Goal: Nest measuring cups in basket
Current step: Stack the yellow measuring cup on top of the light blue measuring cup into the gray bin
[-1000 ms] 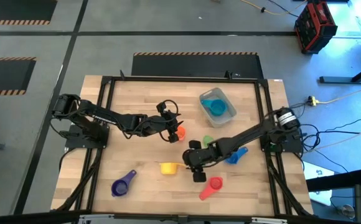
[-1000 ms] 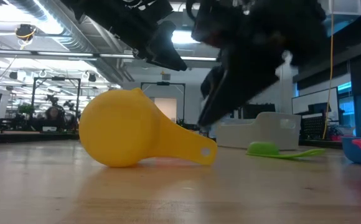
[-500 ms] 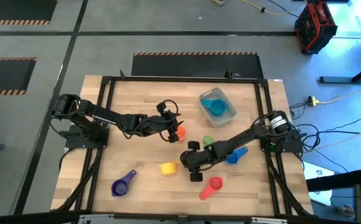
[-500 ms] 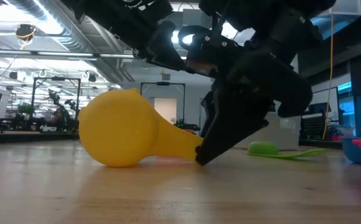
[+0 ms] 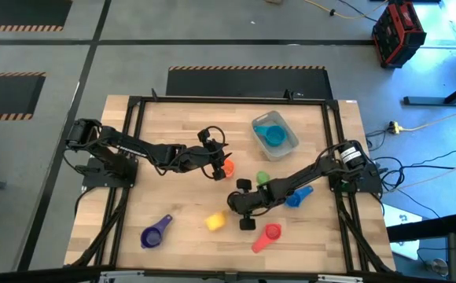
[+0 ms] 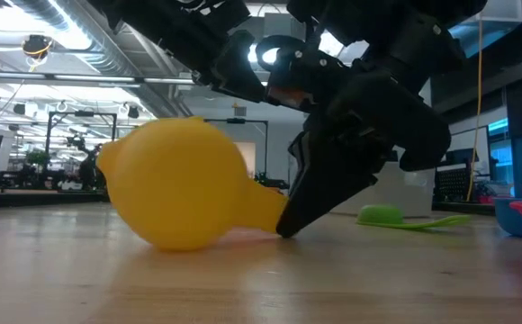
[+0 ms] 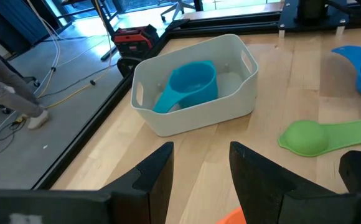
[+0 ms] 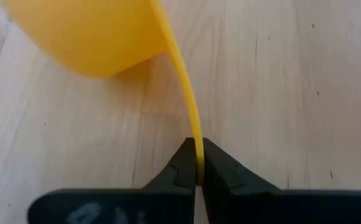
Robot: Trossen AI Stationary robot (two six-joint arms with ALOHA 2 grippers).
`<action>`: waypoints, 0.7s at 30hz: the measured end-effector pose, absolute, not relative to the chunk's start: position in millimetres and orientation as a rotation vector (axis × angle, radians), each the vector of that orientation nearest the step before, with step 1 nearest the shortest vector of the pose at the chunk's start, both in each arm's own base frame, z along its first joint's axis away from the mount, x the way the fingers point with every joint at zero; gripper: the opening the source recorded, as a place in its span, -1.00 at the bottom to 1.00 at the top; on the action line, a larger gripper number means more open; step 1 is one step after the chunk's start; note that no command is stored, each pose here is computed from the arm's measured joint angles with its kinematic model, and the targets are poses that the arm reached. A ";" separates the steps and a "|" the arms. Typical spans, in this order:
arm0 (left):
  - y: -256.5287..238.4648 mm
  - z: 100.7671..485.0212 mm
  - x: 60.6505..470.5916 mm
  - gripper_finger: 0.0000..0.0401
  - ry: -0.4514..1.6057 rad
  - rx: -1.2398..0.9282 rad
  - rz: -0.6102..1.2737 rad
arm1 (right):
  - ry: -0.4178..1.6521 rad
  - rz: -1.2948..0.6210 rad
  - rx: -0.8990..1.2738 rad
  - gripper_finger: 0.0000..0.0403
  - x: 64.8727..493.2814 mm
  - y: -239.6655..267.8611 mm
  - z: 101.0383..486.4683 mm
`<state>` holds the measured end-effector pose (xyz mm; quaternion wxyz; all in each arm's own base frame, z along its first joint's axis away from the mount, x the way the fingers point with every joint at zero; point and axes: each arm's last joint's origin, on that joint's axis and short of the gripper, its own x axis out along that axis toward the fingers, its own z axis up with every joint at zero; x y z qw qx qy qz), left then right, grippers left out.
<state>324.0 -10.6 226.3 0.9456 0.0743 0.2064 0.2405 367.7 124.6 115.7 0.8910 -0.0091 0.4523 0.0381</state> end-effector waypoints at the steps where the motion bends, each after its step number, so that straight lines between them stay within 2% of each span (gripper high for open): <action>1: -10.6 226.3 324.0 -0.26 0.420 0.151 0.490 | 0.939 0.082 -0.025 -0.95 367.7 124.6 115.7; 14: -10.4 240.0 320.3 -0.26 0.359 0.124 0.489 | 0.989 0.111 -0.104 -0.97 350.9 120.1 148.9; 21: -14.3 271.3 303.9 -0.26 0.273 0.065 0.287 | 1.011 0.099 -0.200 -0.97 331.2 111.8 183.7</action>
